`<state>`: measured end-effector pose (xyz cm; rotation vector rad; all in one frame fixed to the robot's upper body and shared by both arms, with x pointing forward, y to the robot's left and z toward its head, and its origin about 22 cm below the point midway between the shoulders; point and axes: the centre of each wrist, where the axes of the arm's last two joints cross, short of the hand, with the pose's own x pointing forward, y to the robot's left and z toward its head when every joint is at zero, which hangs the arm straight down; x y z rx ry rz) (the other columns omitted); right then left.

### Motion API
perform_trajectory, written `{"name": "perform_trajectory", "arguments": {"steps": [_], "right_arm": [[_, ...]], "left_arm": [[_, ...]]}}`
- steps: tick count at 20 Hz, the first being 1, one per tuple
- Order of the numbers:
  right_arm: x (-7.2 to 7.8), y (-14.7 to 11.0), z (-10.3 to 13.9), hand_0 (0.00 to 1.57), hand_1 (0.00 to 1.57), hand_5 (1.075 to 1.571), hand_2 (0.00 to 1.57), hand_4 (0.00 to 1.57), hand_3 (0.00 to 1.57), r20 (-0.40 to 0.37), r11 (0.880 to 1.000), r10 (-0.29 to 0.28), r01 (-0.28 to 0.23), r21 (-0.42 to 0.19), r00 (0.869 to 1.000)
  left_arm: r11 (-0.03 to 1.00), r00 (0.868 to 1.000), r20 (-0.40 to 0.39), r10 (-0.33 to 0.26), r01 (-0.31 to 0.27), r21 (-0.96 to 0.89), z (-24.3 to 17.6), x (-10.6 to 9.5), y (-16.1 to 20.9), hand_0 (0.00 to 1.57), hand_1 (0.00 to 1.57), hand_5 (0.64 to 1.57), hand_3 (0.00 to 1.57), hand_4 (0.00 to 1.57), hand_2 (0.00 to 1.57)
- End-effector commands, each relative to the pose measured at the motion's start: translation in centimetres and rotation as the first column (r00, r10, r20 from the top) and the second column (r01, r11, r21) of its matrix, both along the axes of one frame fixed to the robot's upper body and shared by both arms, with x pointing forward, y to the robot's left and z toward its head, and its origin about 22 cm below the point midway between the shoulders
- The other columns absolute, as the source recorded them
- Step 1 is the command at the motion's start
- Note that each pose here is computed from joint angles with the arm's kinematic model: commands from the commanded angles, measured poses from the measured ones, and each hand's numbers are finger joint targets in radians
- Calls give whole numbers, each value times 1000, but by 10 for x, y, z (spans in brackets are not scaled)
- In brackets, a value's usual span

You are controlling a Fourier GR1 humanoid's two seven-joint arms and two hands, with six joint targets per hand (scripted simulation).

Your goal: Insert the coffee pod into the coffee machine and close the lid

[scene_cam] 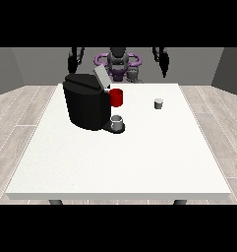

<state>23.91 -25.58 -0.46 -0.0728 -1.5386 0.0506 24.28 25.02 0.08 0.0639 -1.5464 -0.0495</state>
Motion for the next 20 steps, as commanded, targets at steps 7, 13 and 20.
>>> {"name": "perform_trajectory", "arguments": {"steps": [7,13,20], "right_arm": [[4,-13,-2,0,0,1571,0,0,0,75,985,-120,128,-116,990],[26,8,24,0,0,1571,0,0,0,149,983,-95,116,-142,984],[32,51,35,0,0,1571,0,0,0,241,991,-11,42,-123,971]], "left_arm": [[891,961,49,-271,231,391,25,2,64,0,0,1571,0,0,0],[819,971,-25,-240,216,532,59,35,100,0,0,1571,0,0,0],[745,974,-90,-207,217,630,51,56,128,0,0,1571,0,0,0]]}}
